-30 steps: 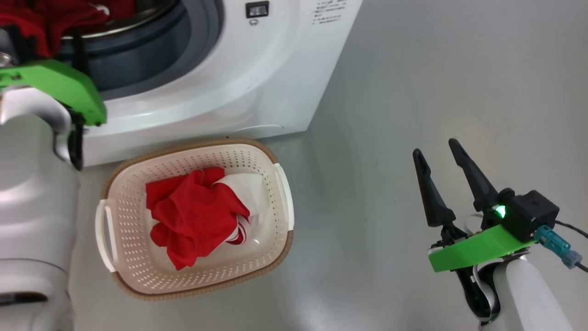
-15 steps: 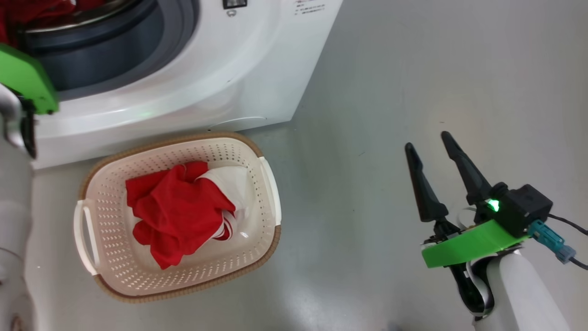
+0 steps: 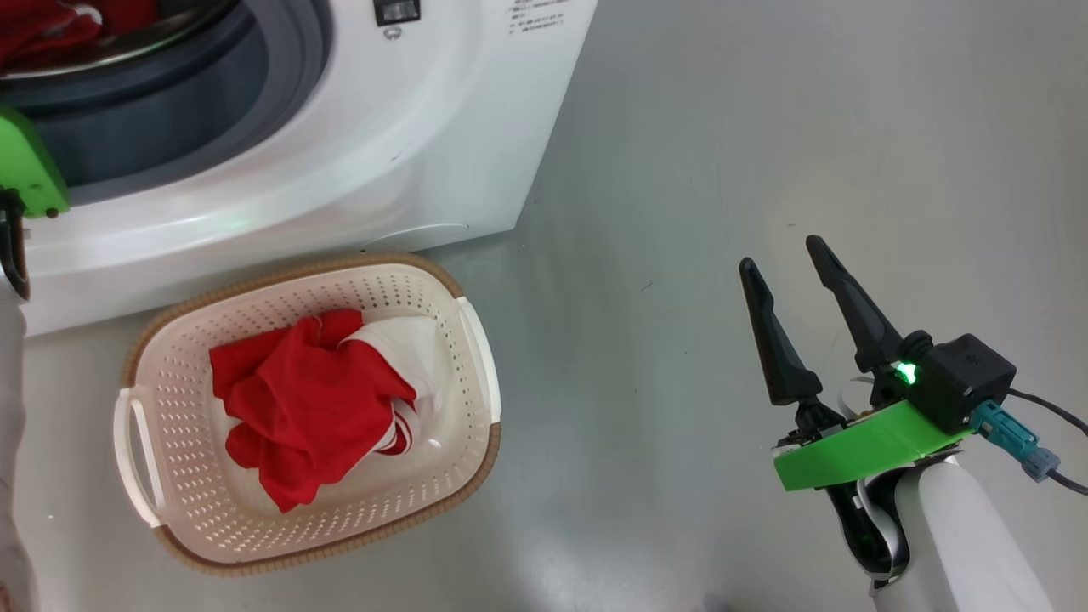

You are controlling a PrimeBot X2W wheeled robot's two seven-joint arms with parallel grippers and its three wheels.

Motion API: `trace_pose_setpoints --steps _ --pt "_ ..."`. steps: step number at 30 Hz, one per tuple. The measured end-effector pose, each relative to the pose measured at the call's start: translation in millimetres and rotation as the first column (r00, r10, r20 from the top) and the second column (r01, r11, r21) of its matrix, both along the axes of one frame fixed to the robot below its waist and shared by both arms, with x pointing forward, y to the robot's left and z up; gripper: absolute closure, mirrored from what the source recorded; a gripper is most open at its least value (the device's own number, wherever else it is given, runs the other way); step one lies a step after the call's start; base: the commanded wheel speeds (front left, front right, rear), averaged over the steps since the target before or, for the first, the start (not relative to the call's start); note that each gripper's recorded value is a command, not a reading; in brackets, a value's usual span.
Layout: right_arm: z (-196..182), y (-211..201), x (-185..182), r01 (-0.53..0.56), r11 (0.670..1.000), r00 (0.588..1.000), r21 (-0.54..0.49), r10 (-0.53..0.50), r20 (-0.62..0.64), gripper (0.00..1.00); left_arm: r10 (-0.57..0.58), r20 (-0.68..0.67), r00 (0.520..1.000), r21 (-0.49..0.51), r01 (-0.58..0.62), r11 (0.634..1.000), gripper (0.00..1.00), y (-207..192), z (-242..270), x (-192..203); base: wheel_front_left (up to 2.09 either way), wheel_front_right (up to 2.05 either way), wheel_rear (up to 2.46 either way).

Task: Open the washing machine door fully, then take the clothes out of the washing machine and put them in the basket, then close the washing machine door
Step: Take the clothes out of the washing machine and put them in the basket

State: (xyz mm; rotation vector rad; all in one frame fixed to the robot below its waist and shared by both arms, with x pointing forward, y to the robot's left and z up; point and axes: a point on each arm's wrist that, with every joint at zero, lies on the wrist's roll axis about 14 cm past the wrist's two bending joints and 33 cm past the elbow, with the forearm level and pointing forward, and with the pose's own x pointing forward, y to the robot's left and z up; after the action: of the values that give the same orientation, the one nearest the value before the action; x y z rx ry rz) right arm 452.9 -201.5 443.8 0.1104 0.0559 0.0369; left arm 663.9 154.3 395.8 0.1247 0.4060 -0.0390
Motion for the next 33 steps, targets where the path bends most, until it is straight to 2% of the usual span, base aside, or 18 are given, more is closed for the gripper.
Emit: trace_pose_setpoints --steps 2,11,19,33 --pt "2.0 -0.8 -0.9 0.002 1.000 1.000 -0.001 -0.002 0.004 0.00 -0.001 0.010 1.000 -0.004 0.001 1.000 1.00 -1.2 3.4 0.3 0.00 0.00 0.00" --pt "10.6 1.4 -1.4 -0.004 1.000 1.000 0.004 0.004 0.026 0.00 -0.029 0.098 0.995 -0.037 0.033 0.999 1.00 -8.2 28.0 -2.3 0.00 0.00 0.00" --pt "18.5 6.7 -11.6 -0.017 1.000 0.999 0.013 0.016 0.038 0.00 -0.080 0.167 0.983 -0.113 0.100 0.989 1.00 -26.1 45.3 -27.9 0.00 0.00 0.00" --pt "31.8 19.8 -20.8 -0.065 0.998 0.996 0.016 0.064 0.068 0.00 -0.021 0.434 0.901 -0.219 0.128 0.967 1.00 -18.0 115.3 -86.3 0.00 0.00 0.00"
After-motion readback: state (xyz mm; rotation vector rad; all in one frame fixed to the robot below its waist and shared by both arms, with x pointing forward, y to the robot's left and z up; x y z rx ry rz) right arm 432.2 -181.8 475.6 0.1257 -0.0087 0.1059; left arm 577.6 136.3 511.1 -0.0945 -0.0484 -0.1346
